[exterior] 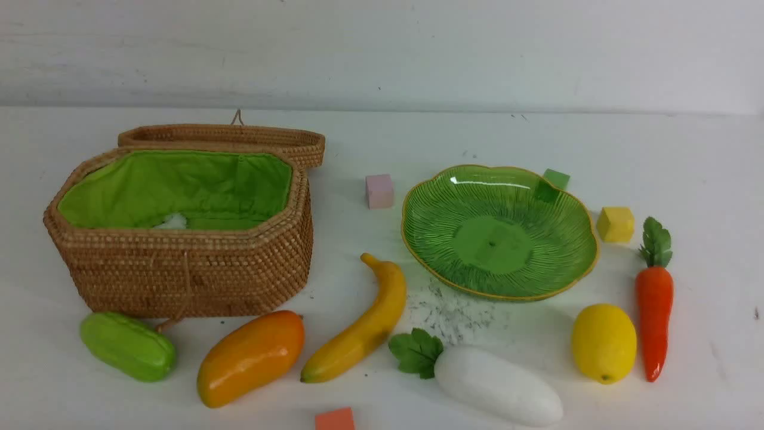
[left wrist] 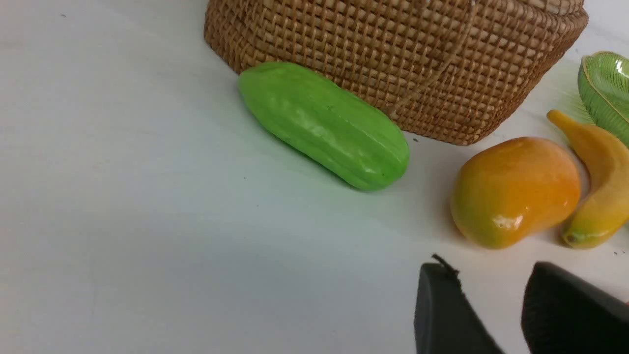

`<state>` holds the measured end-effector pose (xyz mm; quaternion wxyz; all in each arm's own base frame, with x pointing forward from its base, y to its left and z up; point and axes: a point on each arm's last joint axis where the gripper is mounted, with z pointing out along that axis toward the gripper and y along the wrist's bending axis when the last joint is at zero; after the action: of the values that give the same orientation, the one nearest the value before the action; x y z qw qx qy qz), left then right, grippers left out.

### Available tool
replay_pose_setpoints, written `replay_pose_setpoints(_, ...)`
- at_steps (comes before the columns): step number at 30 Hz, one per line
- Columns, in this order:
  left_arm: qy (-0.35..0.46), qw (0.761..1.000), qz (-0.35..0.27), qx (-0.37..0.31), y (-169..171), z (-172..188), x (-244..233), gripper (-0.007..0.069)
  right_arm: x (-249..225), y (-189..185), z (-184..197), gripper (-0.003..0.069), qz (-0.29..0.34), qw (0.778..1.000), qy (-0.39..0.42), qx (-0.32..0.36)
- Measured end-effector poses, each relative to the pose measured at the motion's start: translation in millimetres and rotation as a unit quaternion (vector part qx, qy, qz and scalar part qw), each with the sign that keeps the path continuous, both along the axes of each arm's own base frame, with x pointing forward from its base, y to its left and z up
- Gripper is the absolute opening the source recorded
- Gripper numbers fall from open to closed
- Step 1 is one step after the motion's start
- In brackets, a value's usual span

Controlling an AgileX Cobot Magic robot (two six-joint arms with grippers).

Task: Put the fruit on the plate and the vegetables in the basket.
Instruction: Take a chayote with your left arm and place it on the basket on the left.

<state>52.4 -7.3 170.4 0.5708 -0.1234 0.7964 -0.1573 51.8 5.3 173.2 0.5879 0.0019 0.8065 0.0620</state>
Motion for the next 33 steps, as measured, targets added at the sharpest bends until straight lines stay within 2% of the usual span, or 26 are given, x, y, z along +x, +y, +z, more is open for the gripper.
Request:
replay_pose_setpoints(25,-0.006,1.000,-0.001,-0.001,0,1,0,0.0239,0,0,0,0.0240,0.000,1.000,0.000,0.000)
replay_pose_setpoints(27,-0.020,1.000,0.003,-0.017,0,4,1,0.0239,0,0,0,0.0240,0.000,1.000,0.000,0.000)
replay_pose_setpoints(30,-0.053,0.991,0.016,-0.122,-2,12,3,0.0239,0,0,0,0.0240,0.000,1.000,0.000,0.000)
replay_pose_setpoints(32,-0.075,0.972,0.029,-0.219,-3,19,3,0.0239,0,0,0,0.0240,0.000,1.000,0.000,0.000)
replay_pose_setpoints(33,-0.085,0.965,0.033,-0.245,-2,21,4,0.0239,0,0,0,0.0240,0.000,1.000,0.000,0.000)
